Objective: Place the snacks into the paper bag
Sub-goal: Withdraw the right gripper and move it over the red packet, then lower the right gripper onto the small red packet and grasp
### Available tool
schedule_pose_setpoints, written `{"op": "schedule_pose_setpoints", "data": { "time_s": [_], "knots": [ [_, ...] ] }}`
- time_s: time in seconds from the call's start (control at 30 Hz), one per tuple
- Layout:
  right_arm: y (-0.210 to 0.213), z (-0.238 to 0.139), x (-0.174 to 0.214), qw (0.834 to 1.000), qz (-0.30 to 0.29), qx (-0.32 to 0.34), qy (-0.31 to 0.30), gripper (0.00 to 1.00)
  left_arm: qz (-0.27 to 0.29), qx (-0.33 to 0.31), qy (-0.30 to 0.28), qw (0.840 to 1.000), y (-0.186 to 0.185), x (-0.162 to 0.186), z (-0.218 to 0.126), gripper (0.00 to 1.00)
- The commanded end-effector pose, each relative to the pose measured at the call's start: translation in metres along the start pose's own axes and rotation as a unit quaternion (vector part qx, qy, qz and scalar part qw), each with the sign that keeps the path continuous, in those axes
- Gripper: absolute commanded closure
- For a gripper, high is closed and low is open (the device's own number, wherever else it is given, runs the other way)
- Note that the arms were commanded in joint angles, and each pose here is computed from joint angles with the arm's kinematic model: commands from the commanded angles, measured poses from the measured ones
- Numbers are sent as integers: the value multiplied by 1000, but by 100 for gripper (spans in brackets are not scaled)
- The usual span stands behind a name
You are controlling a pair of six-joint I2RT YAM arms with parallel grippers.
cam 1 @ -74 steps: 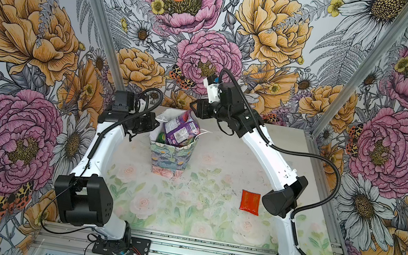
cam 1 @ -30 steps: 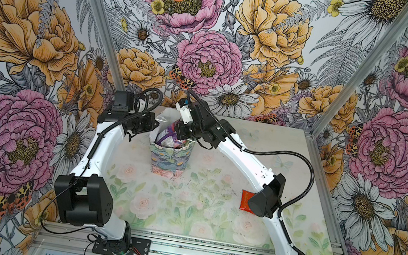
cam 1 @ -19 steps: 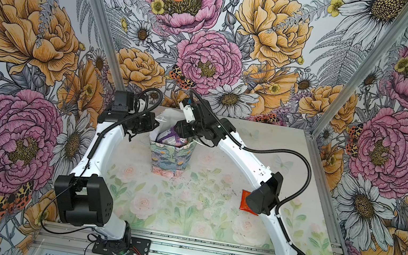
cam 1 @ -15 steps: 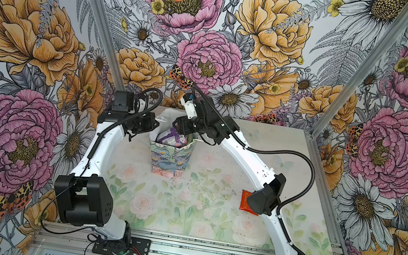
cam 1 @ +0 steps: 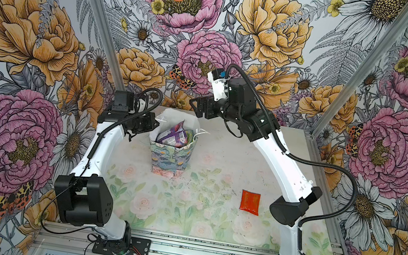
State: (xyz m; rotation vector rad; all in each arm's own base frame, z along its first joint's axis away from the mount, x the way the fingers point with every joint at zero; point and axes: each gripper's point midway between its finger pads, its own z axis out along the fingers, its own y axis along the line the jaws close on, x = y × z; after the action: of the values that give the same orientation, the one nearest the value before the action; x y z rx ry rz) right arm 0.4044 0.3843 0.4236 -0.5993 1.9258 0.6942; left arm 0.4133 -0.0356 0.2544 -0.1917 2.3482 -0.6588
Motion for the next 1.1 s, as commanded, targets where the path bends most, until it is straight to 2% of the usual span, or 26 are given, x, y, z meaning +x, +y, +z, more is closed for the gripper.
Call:
{"op": "schedule_pose_setpoints", "data": {
  "time_s": [0.0,0.2,0.5,0.63,0.83,0.93,1.07],
  "knots": [
    [-22,-10,19,999,1,41,22,9,9,16,-11,1000,-11,-5,-12,100],
    [-54,-39,70,995,45,83,38,6,9,14,-11,1000,-10,-5,-13,100],
    [-106,-91,196,970,154,156,101,0,7,13,-10,1000,-8,-5,-12,100],
    [-127,-114,262,948,212,193,139,1,7,12,-11,1000,-8,-5,-12,100],
    [-152,-141,359,903,286,251,199,5,6,11,-10,1000,-7,-5,-11,100],
    [-156,-147,395,884,307,268,230,7,5,10,-8,1000,-6,-4,-10,100],
    [-155,-150,419,873,319,270,252,11,7,11,-9,1000,-7,-4,-10,100]
  ]
}}
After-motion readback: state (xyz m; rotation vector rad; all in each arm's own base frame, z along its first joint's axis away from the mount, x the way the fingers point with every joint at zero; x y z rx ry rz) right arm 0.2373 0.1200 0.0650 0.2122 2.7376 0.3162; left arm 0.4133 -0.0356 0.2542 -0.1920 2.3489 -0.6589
